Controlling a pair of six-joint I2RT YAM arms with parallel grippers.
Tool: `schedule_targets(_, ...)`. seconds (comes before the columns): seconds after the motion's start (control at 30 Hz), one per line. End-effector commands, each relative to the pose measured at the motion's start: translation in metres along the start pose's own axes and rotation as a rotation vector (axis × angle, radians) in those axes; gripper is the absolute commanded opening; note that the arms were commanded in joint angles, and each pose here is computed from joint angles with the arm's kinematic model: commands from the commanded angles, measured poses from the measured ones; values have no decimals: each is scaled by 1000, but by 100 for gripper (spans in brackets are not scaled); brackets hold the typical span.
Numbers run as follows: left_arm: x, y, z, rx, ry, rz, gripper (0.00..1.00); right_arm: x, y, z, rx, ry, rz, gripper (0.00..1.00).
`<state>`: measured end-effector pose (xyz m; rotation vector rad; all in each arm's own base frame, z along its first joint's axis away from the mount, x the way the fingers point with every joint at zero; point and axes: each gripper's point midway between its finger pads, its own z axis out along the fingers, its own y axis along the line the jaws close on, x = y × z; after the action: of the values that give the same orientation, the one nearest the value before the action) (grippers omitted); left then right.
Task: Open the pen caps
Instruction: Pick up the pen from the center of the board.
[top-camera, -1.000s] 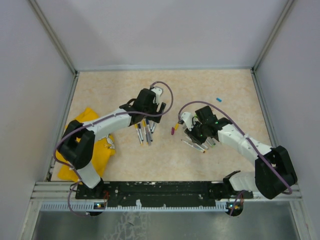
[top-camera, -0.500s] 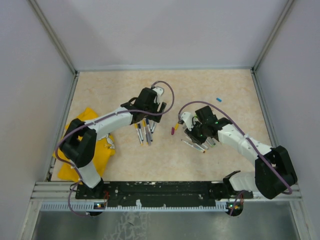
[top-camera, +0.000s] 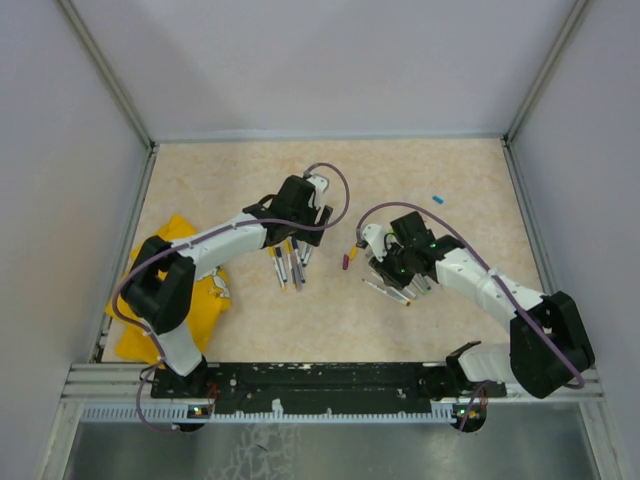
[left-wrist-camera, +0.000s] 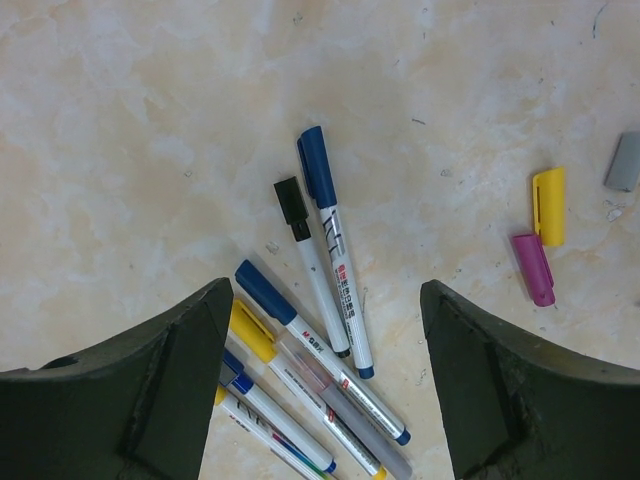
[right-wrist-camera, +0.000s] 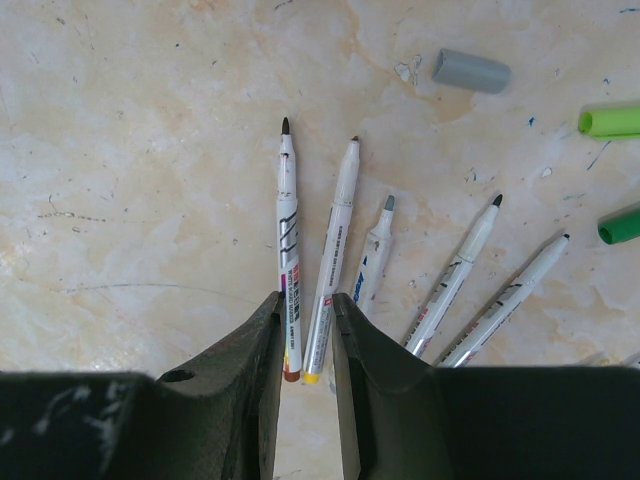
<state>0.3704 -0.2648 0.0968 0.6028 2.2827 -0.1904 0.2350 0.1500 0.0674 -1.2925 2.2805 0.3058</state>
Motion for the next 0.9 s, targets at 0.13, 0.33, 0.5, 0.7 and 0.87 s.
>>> schedule_targets(0.13,-10,-2,2,15,-8,13,80,-20,-13,-12,45,-60,-19,26)
schedule_targets(0.33,-9,-2,4,16,-3,14,78,-20,-13,-11,44,-58,-19,26)
schedule_targets(0.5,-10,-3,6,19,6,18,78,-20,-13,-11,44,-58,-19,26)
schedule_targets(0.7,-8,-5,13,25,36,24,77,-20,-13,-11,44,-58,-19,26)
schedule_targets(0.87,-4,-8,23,30,90,37,77,-19,-13,-11,44,-56,-19,26)
